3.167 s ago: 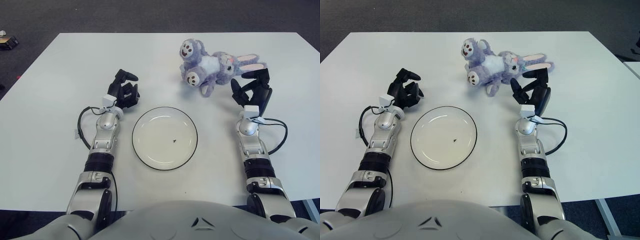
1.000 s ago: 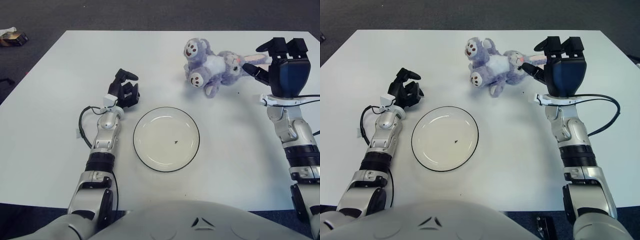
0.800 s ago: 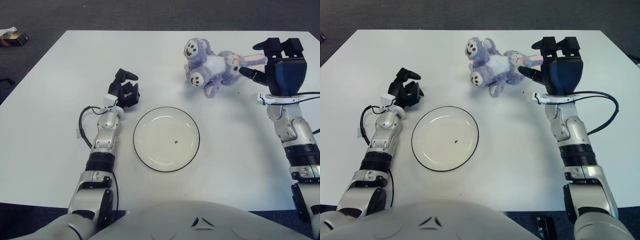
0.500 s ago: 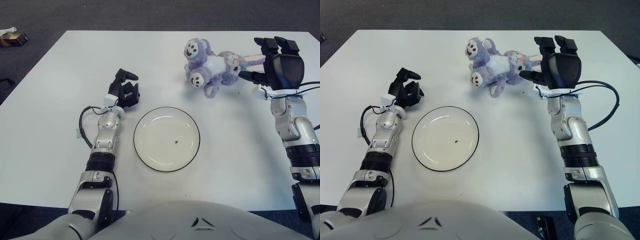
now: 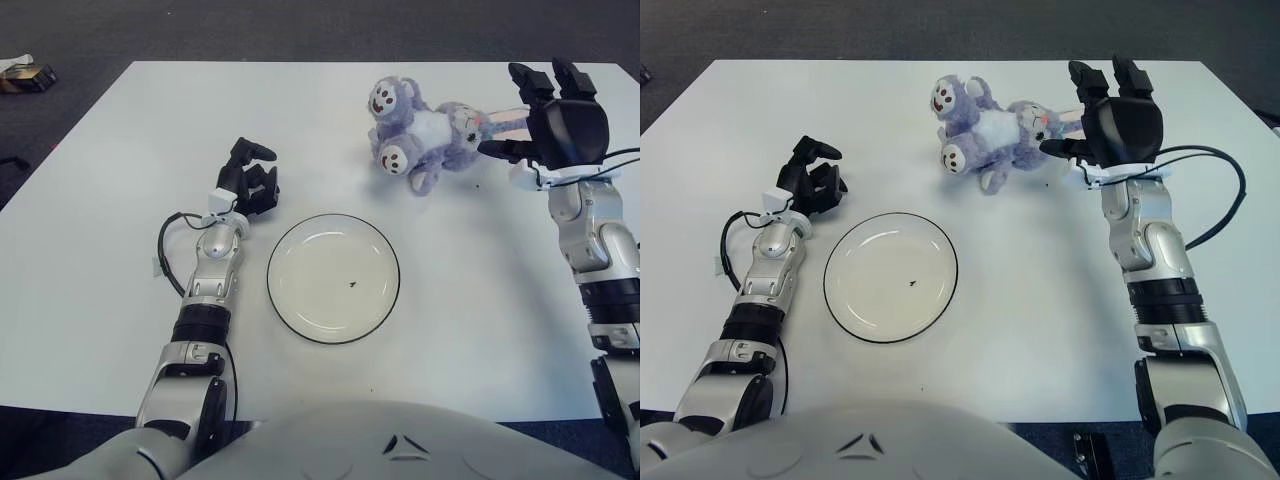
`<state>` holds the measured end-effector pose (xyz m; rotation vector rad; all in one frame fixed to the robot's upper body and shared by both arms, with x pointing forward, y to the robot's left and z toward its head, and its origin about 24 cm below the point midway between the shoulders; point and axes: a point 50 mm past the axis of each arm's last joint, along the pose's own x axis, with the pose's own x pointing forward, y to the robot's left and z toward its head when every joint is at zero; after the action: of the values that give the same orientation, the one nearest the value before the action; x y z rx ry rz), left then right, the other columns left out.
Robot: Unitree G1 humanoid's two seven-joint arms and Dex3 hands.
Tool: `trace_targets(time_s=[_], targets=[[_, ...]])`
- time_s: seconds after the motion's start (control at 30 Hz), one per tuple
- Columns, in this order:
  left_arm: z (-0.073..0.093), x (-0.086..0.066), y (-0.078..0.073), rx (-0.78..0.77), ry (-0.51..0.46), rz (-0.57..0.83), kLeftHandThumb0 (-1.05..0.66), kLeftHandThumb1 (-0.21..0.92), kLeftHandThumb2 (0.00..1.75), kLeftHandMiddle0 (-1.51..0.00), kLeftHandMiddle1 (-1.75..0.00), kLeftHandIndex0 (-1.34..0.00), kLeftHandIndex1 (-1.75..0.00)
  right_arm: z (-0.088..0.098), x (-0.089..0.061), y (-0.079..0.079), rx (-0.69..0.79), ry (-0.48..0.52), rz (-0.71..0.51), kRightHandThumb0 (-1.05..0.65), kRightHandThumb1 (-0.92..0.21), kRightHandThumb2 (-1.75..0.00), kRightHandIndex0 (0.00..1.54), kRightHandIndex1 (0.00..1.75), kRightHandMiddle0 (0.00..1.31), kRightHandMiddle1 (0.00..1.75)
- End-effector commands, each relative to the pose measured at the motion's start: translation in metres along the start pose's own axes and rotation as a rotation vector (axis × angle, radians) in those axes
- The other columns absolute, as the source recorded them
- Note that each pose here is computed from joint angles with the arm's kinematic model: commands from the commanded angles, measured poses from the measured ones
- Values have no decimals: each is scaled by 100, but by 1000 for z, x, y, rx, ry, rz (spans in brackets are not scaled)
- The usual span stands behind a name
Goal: Put the doll into the plate.
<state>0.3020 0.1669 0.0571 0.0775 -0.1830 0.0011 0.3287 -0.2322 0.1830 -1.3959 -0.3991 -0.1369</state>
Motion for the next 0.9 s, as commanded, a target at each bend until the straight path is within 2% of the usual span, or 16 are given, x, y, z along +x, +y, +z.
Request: trace_targets(time_s=[0.0,0.47,0.63,0.77,0.87], targets=[[-27,-18,-5,-24,115,9,-39,65,89,-76,-175,-37,-175,-2,7,-4,14,-14,29,-83,-92,-8,4,0,15,6],[-28,-18,-7,-25,113,4,-39,64,90,-81,-175,-38,-175,-2,27,-5,57,-24,122,-83,-92,-3,0,0,15,4],[-28,-18,-7,-24,111,3,-39,63,90,-81,-175,-38,-175,-1,31,-6,42,-31,123,-80,-90,-1,5,2,15,3],[-28,-18,-7,-24,108,2,-39,63,90,-82,-175,-38,-175,0,36,-6,-61,-35,101,-79,-90,0,9,3,15,3],[-28,-18,-8,-23,108,2,-39,63,90,-82,-175,-38,-175,0,37,-6,-81,-34,99,-78,-89,0,11,2,16,3]])
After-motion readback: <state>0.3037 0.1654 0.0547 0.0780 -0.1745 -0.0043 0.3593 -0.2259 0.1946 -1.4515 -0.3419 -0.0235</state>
